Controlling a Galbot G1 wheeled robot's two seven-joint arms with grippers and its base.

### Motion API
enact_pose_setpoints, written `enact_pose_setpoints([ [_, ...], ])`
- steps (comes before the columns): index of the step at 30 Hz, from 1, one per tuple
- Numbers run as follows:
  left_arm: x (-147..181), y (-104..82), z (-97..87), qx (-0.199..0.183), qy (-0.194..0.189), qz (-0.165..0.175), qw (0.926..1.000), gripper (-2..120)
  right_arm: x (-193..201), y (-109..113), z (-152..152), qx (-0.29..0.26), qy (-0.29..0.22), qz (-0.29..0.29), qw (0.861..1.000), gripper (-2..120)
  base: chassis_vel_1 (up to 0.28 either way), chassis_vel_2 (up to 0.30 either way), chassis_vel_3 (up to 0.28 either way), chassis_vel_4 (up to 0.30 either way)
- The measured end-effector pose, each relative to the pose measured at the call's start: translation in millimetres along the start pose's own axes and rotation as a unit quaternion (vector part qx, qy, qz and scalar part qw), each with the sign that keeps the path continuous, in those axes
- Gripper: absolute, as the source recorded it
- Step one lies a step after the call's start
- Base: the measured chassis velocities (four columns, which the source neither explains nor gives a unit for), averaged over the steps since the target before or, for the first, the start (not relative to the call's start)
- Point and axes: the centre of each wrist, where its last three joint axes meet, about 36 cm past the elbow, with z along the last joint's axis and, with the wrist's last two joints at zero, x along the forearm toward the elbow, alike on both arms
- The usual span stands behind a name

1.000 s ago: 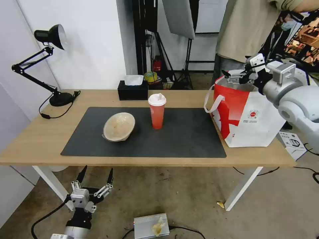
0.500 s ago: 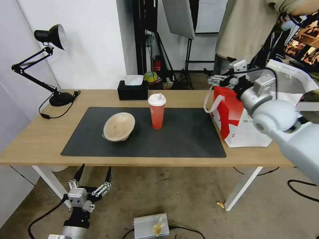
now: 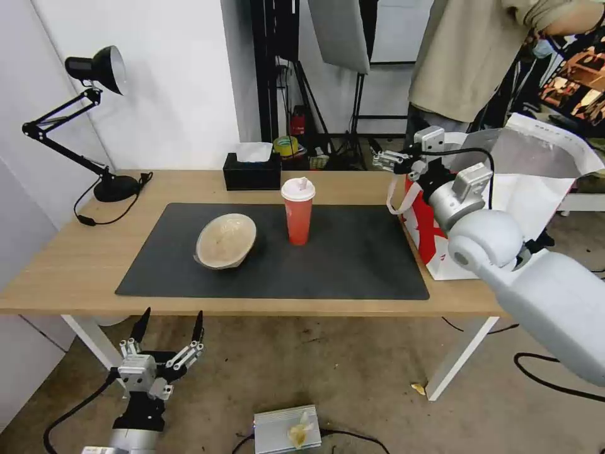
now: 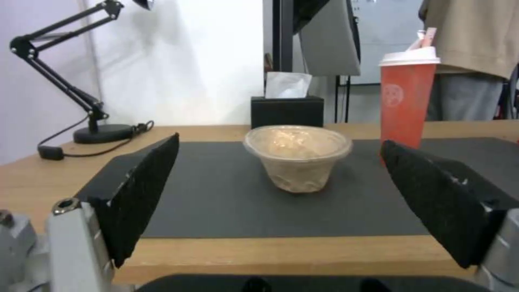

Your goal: Pick up the trash from the table and place it into the takeout bag.

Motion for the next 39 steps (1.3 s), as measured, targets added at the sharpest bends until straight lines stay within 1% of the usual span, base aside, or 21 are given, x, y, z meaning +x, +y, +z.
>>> enact_pose_setpoints([
  [7, -0.5, 4.2, 0.5, -0.004, -0.001, -0.006, 1.0000, 100, 28.1, -4.0, -13.7, 0.014, -0.007, -0.001, 1.000, 99, 0.000, 0.000, 0.000, 0.000],
  [9, -0.3, 5.0, 0.7, -0.005, -0.001, -0.008, 1.0000, 100, 34.9, -3.2, -14.2, 0.014, -0.004, -0.001, 1.000, 99, 0.000, 0.000, 0.000, 0.000],
  [13, -1.0, 6.5, 1.8, -0.006, -0.001, -0.012, 0.9999, 100, 62.0, -0.2, -14.7, 0.010, 0.005, -0.002, 1.000, 99, 0.000, 0.000, 0.000, 0.000],
  [14, -1.0, 6.5, 1.8, -0.006, -0.001, -0.012, 0.9999, 100, 62.0, -0.2, -14.7, 0.010, 0.005, -0.002, 1.000, 99, 0.000, 0.000, 0.000, 0.000],
  [18, -1.9, 6.2, 1.7, -0.006, -0.003, -0.013, 0.9999, 100, 88.4, 4.7, -14.5, 0.009, 0.013, -0.002, 1.000, 99, 0.000, 0.000, 0.000, 0.000],
  [20, -1.9, 6.0, 1.6, -0.005, -0.004, -0.014, 0.9999, 100, 92.4, 6.3, -14.6, 0.009, 0.014, -0.003, 1.000, 99, 0.000, 0.000, 0.000, 0.000],
  [25, -1.4, 5.3, 0.6, -0.005, -0.007, -0.017, 0.9998, 100, 107.0, 17.4, -12.0, 0.002, 0.021, -0.007, 1.000, 99, 0.000, 0.000, 0.000, 0.000],
  [28, 0.3, 7.4, -1.8, -0.010, -0.014, -0.023, 0.9996, 100, 122.9, 36.6, -5.9, -0.012, 0.029, -0.014, 0.999, 99, 0.000, 0.000, 0.000, 0.000],
  [29, 0.3, 7.4, -1.8, -0.010, -0.014, -0.023, 0.9996, 100, 122.9, 36.6, -5.9, -0.012, 0.029, -0.014, 0.999, 99, 0.000, 0.000, 0.000, 0.000],
  [31, 0.2, 7.8, -2.7, -0.011, -0.016, -0.024, 0.9995, 100, 134.0, 48.7, -1.5, -0.019, 0.036, -0.018, 0.999, 99, 0.000, 0.000, 0.000, 0.000],
  [39, -0.1, 8.6, -5.1, -0.015, -0.029, -0.022, 0.9992, 100, 160.1, 68.1, 8.7, -0.028, 0.050, -0.023, 0.998, 99, 0.000, 0.000, 0.000, 0.000],
])
